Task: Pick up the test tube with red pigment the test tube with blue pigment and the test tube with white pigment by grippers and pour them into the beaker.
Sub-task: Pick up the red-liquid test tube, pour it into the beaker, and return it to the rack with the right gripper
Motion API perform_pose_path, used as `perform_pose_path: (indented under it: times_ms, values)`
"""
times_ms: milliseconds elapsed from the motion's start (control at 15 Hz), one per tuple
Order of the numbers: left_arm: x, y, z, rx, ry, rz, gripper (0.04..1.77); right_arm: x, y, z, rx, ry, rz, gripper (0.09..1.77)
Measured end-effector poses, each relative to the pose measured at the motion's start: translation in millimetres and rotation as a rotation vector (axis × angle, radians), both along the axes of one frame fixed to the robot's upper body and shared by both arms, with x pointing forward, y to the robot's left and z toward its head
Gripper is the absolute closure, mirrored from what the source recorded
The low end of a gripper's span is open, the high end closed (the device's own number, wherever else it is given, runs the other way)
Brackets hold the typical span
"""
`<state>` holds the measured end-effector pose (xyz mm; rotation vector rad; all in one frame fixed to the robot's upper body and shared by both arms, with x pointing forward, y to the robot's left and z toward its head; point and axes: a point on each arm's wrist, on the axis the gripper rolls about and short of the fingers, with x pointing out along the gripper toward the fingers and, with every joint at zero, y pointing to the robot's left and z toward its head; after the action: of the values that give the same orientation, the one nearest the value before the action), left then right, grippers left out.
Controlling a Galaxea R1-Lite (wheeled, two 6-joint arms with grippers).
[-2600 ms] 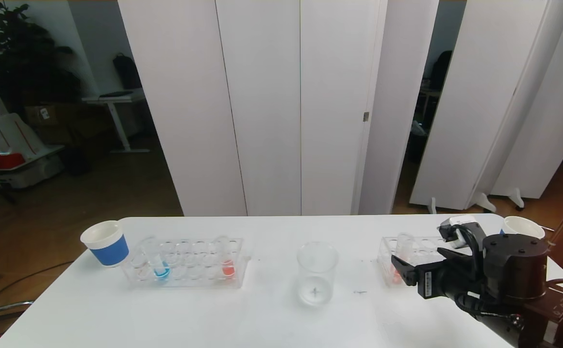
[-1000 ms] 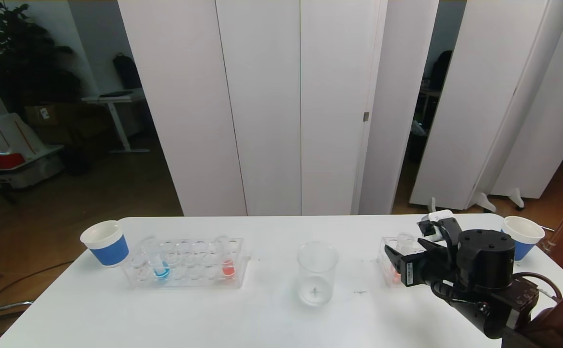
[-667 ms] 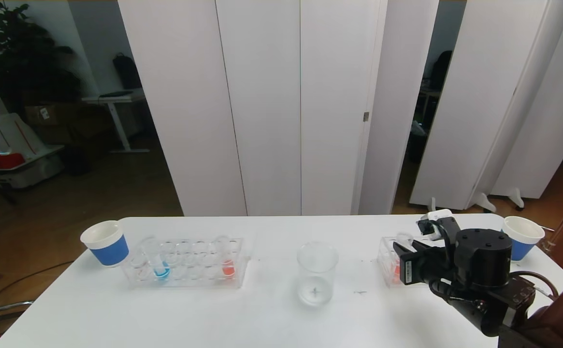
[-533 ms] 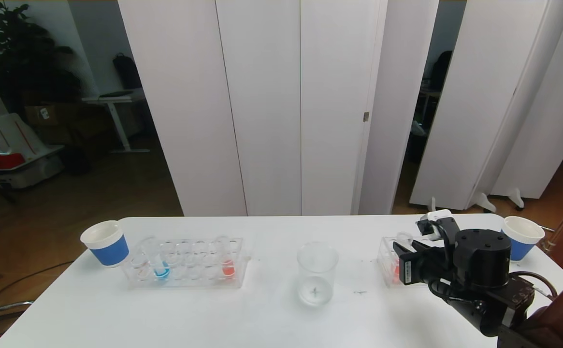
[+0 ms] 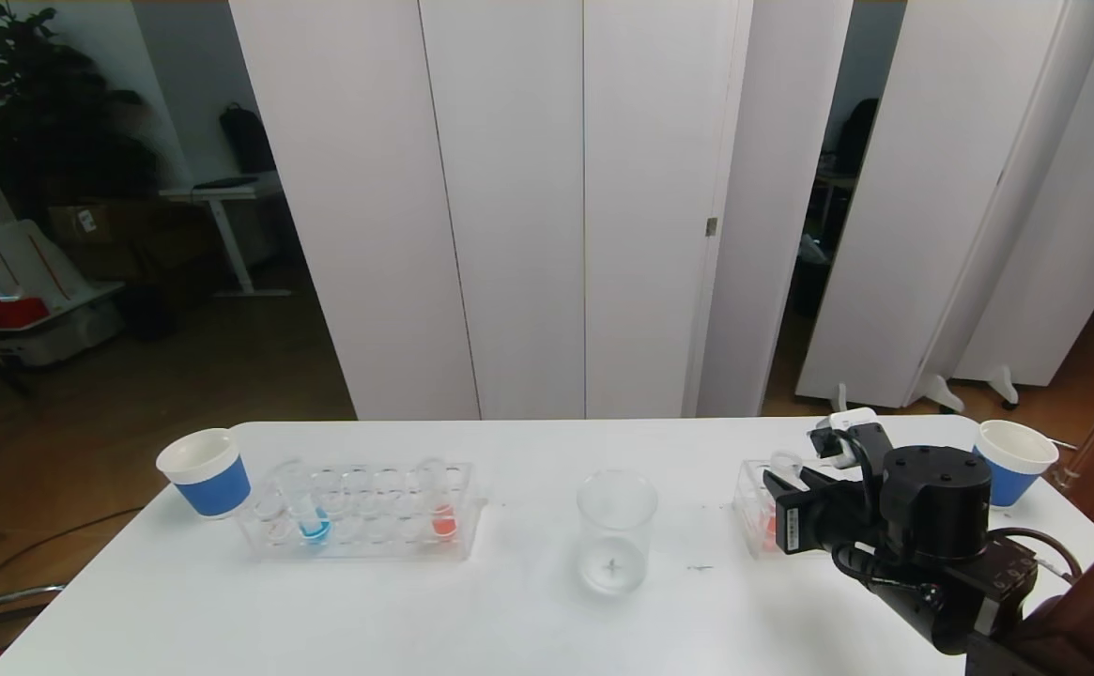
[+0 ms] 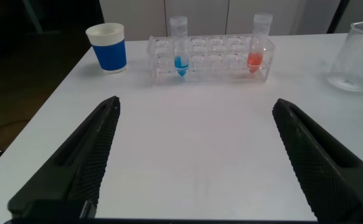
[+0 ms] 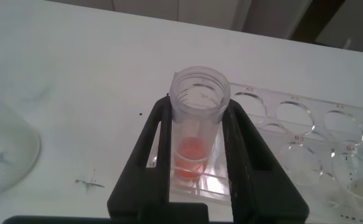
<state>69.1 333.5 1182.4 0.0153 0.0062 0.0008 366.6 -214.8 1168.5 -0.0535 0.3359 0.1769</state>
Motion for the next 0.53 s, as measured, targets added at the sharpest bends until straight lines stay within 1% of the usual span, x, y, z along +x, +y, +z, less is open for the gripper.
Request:
perform_pose_path:
  times_ms: [533]
  values:
    - [0.0,0.0,0.0,0.000,0.000,0.000,0.06,-0.1,1.2,-2.2,0.009,0.010,-0.001,1.27]
